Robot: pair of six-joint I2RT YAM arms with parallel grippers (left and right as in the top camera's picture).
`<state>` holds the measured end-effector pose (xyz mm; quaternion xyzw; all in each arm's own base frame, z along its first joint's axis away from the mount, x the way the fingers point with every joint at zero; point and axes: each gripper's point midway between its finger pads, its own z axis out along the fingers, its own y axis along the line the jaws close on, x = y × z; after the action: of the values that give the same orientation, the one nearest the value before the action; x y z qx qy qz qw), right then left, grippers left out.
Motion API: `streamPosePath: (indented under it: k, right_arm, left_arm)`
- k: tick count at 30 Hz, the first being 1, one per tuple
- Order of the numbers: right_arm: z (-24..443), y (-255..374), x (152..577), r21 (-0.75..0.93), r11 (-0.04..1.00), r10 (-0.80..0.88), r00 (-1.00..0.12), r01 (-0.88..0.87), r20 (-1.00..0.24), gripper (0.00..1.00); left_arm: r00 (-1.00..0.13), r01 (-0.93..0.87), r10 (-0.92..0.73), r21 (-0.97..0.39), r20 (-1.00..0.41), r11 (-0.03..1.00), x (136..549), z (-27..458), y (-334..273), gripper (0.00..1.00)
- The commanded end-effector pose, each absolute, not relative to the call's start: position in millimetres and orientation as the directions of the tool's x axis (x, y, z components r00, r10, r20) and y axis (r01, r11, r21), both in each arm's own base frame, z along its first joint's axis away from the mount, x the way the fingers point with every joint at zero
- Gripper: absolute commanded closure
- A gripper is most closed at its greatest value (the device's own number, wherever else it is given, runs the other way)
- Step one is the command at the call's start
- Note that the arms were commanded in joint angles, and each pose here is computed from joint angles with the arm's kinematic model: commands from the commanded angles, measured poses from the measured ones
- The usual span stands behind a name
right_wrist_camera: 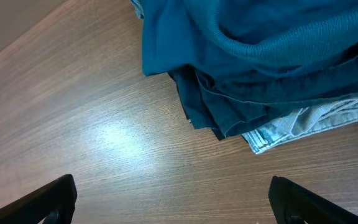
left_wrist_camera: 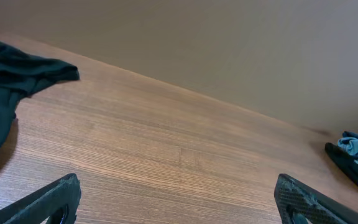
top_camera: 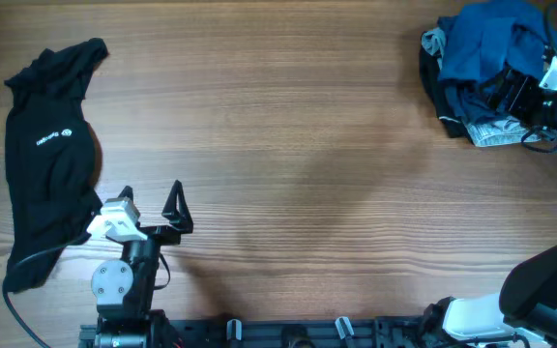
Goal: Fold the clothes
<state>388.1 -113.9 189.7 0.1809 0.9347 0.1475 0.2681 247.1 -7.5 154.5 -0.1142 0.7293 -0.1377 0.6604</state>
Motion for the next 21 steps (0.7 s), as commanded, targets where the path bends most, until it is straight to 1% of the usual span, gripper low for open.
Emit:
streamPosePath:
  k: [1,4,5,6,8,10,11,12,13,14,15,17,18,20,21]
  right_arm:
    - [186.2,-113.2,389.5,0.375,0.889,0.419,-0.794,0.261,-0.440,0.00]
    - [195.9,-113.4,387.3,0.365,0.895,0.413,-0.784,0.256,-0.464,0.00]
    - [211.1,-107.3,385.0,0.358,0.904,0.396,-0.771,0.233,-0.499,0.00]
    - [237.7,-94.3,379.7,0.344,0.920,0.361,-0.745,0.187,-0.560,0.00]
    - [291.8,-49.4,365.0,0.309,0.950,0.256,-0.687,0.049,-0.680,0.00]
    - [345.0,-9.2,343.2,0.122,0.990,0.059,-0.571,-0.072,-0.819,0.00]
    - [360.1,5.0,330.5,0.068,0.991,-0.004,-0.530,-0.115,-0.848,0.00]
    - [374.1,14.8,320.5,0.040,0.989,-0.035,-0.483,-0.146,-0.875,0.00]
    - [389.5,22.1,311.7,0.017,0.985,-0.055,-0.410,-0.172,-0.911,0.00]
    - [407.8,27.2,301.0,0.000,0.982,-0.056,-0.293,-0.187,-0.955,0.00]
    - [417.9,28.4,288.9,0.022,0.983,-0.010,-0.171,-0.181,-0.985,0.00]
    - [411.2,28.7,270.4,0.045,0.983,0.034,-0.061,-0.179,-0.998,0.00]
    - [393.4,29.1,258.6,0.036,0.983,0.037,-0.001,-0.181,-0.999,0.00]
    - [362.2,29.1,250.5,0.043,0.982,0.050,0.033,-0.182,-0.998,0.00]
    - [336.7,29.3,246.9,0.092,0.978,0.100,0.036,-0.186,-0.994,0.00]
  left_arm:
    - [-0.100,-0.008,-0.355,-0.356,-0.930,0.935,247.0,151.8,-3.2,0.00]
    - [-0.100,-0.008,-0.355,-0.356,-0.930,0.935,247.0,151.8,-3.2,0.00]
    - [-0.100,-0.008,-0.355,-0.356,-0.930,0.935,247.0,151.8,-3.2,0.00]
    - [-0.100,-0.008,-0.355,-0.356,-0.930,0.935,247.0,151.8,-3.2,0.00]
    - [-0.100,-0.008,-0.355,-0.356,-0.930,0.935,247.0,151.8,-3.2,0.00]
    - [-0.100,-0.009,-0.355,-0.356,-0.930,0.935,247.0,151.6,-3.2,0.00]
    - [-0.100,-0.008,-0.355,-0.356,-0.930,0.935,247.0,151.8,-3.2,0.00]
    - [-0.100,-0.008,-0.355,-0.356,-0.930,0.935,247.0,151.8,-3.2,0.00]
    - [-0.100,-0.008,-0.355,-0.356,-0.930,0.935,247.0,151.8,-3.2,0.00]
    - [-0.100,-0.009,-0.355,-0.356,-0.930,0.935,247.0,151.6,-3.2,0.00]
    - [-0.100,-0.009,-0.355,-0.356,-0.930,0.935,247.0,151.6,-3.2,0.00]
    - [-0.100,-0.008,-0.355,-0.356,-0.930,0.935,247.0,151.8,-3.2,0.00]
    - [-0.100,-0.009,-0.355,-0.356,-0.930,0.935,247.0,151.6,-3.2,0.00]
    - [-0.100,-0.009,-0.355,-0.356,-0.930,0.935,247.0,151.5,-3.2,0.00]
    - [-0.100,-0.008,-0.355,-0.356,-0.930,0.935,247.0,151.8,-3.2,0.00]
